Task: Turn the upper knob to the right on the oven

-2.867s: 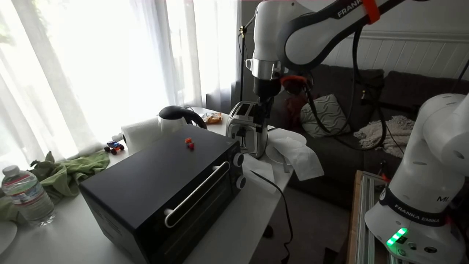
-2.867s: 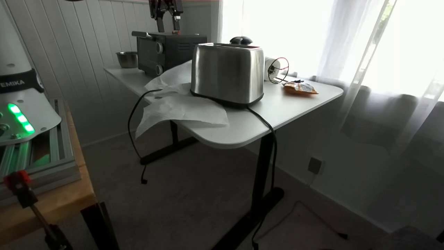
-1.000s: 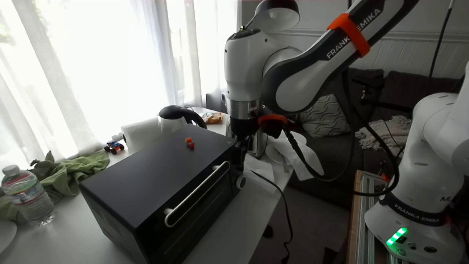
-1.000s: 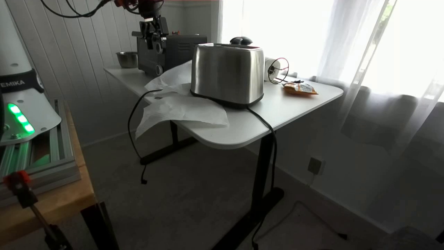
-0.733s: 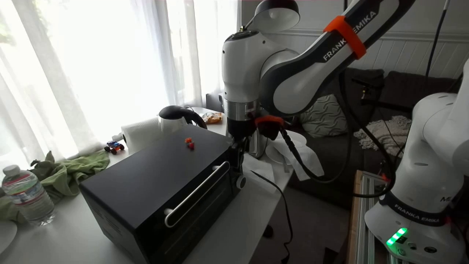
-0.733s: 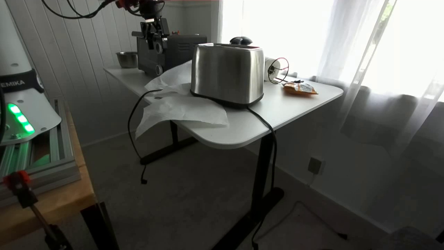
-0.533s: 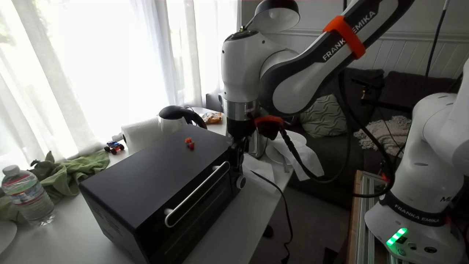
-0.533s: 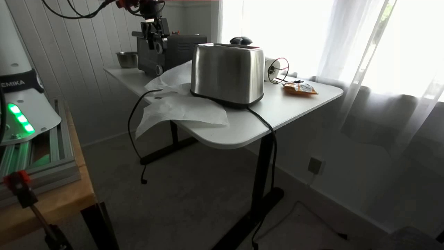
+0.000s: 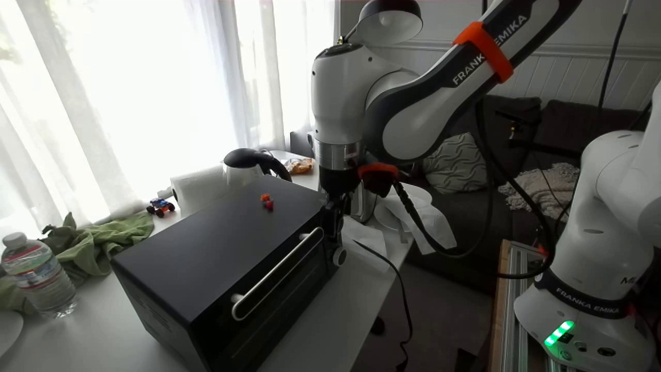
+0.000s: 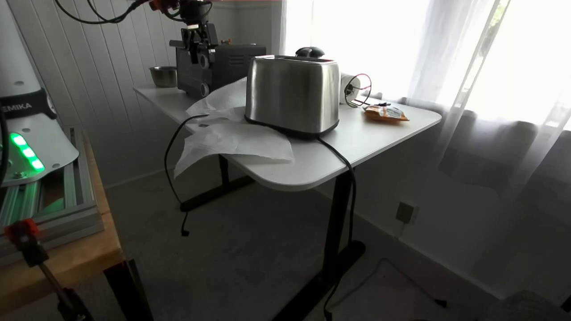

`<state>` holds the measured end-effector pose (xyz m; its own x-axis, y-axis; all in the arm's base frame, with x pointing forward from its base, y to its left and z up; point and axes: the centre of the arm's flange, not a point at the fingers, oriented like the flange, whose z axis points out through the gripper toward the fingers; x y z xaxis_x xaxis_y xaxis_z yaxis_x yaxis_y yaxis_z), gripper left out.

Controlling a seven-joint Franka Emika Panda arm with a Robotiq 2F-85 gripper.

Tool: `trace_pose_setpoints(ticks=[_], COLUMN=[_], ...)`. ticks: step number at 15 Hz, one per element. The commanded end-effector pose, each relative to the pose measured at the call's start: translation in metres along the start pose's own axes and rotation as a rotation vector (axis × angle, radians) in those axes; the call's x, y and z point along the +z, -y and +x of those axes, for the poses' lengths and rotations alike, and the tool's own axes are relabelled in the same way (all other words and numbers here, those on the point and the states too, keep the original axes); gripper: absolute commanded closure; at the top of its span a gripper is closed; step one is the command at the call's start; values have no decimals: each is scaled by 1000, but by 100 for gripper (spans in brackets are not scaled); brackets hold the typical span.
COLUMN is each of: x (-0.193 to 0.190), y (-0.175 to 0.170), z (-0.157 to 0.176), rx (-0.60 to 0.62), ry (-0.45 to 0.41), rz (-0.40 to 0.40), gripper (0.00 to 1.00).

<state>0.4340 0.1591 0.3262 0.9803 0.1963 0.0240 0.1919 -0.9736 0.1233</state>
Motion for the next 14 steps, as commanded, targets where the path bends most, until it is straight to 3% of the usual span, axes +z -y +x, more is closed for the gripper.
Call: trace_pose_setpoints(ticks=[1,2,3,8,11,14], x=[-2,-2,-3,-4,-3,2], y=[12,11,10,13,-1,-17], z=[1,1,0,-1,-2,-8], rx=[22,25,31,36,56,82], ry=[19,19,17,19,16,-12], rz=[24,22,19,20,23,74], gripper=[0,16,26,63,78,78])
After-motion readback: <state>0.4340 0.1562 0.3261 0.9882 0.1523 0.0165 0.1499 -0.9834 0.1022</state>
